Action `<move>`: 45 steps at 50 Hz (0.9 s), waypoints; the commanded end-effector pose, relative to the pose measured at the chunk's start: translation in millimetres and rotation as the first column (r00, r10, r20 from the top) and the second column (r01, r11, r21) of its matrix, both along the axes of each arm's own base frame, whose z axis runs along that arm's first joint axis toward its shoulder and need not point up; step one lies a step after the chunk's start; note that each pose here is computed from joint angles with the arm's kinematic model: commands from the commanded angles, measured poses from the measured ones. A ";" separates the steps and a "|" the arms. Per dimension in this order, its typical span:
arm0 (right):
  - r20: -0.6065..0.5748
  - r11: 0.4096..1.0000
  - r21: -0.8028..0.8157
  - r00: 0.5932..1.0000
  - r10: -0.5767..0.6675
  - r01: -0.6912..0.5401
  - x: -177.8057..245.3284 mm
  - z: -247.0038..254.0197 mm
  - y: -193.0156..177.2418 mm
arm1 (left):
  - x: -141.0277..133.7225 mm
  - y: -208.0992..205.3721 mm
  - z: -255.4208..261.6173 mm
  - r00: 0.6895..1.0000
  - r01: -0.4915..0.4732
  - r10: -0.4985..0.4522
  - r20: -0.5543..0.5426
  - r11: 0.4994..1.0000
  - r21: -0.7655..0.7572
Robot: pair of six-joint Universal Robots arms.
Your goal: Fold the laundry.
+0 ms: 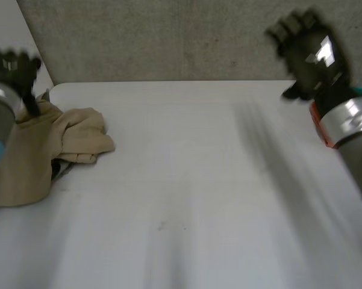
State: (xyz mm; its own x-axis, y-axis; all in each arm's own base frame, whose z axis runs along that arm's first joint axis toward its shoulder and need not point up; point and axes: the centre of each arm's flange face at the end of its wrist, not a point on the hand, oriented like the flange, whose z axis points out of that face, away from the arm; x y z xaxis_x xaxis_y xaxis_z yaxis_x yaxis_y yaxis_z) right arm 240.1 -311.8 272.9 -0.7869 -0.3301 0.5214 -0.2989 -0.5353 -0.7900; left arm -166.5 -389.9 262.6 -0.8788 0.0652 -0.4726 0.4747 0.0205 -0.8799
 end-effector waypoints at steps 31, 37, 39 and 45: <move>-0.081 0.972 0.111 0.977 -0.198 0.206 -35.4 -34.2 6.9 | -175.0 148.0 18.6 0.651 0.675 -0.655 -0.383 0.731 -0.102; -0.085 0.968 0.124 0.974 -0.210 0.220 -38.7 -34.7 5.3 | -198.6 156.8 -68.1 0.681 0.709 -0.629 -0.374 0.694 0.125; -0.090 0.965 0.138 0.973 -0.210 0.221 -38.8 -34.5 5.5 | -209.4 169.4 -91.3 0.684 0.723 -0.649 -0.333 0.663 0.193; -0.107 0.957 0.187 0.973 -0.204 0.221 -38.6 -35.6 7.4 | -207.0 176.6 -77.4 0.735 0.678 -0.645 -0.207 0.705 0.208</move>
